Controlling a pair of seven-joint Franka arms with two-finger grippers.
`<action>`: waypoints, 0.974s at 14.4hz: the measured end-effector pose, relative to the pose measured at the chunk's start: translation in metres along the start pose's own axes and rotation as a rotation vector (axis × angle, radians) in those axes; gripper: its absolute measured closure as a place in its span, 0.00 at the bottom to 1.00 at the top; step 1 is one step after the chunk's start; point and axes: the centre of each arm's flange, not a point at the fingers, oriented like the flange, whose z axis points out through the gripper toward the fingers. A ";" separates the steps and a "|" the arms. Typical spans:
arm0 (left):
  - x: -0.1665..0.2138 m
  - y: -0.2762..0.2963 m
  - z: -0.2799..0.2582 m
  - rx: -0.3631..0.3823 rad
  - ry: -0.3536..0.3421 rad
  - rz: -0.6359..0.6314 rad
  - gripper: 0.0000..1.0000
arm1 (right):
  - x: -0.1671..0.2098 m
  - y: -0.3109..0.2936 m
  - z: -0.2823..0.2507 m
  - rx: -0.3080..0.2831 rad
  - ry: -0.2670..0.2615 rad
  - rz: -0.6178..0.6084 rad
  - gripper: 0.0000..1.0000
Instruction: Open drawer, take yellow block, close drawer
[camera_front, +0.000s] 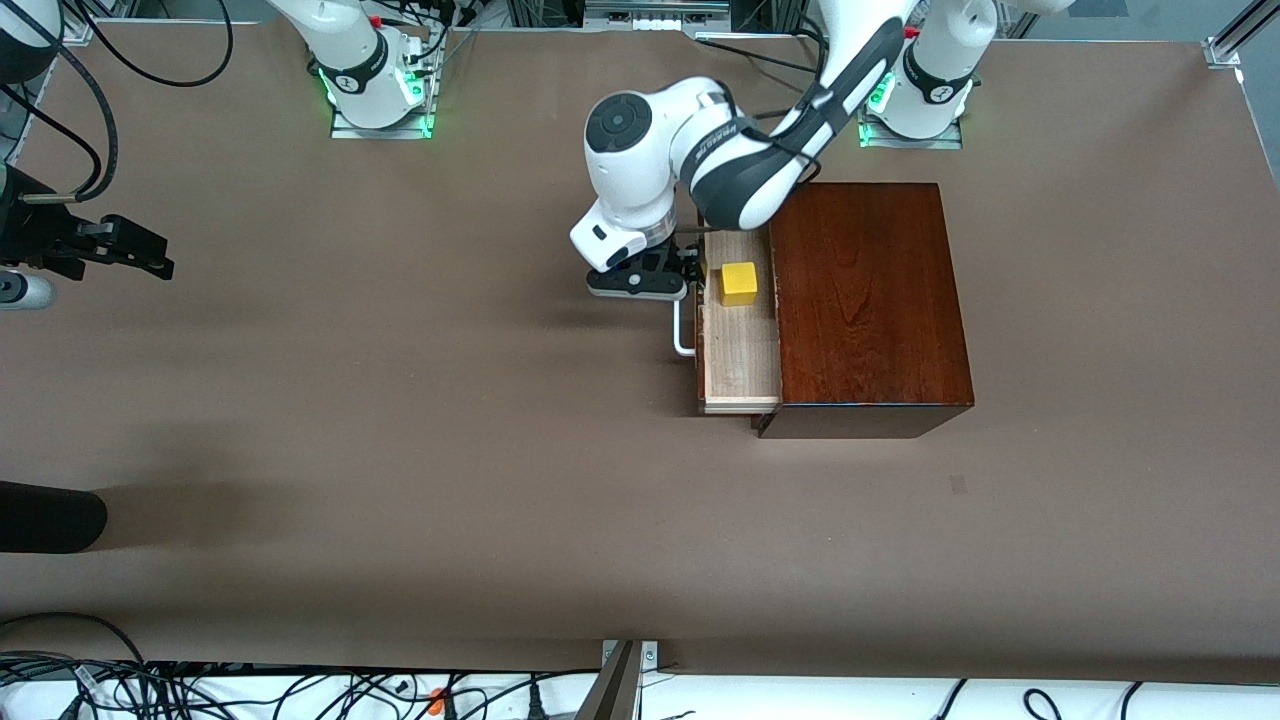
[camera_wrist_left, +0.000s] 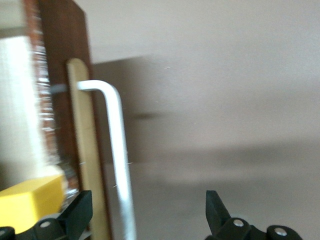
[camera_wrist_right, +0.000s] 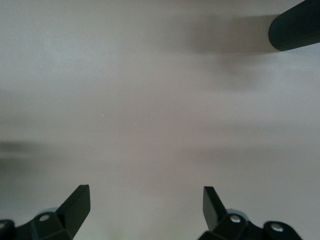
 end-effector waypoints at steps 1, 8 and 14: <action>-0.001 -0.007 -0.016 0.017 0.002 -0.005 0.00 | 0.000 0.000 0.000 0.000 0.000 0.000 0.00; 0.028 -0.126 -0.113 0.105 -0.041 0.040 0.00 | 0.000 -0.001 0.000 0.002 0.000 -0.002 0.00; 0.074 -0.280 -0.156 0.015 -0.087 0.097 0.00 | 0.000 -0.038 -0.003 0.112 0.000 0.078 0.00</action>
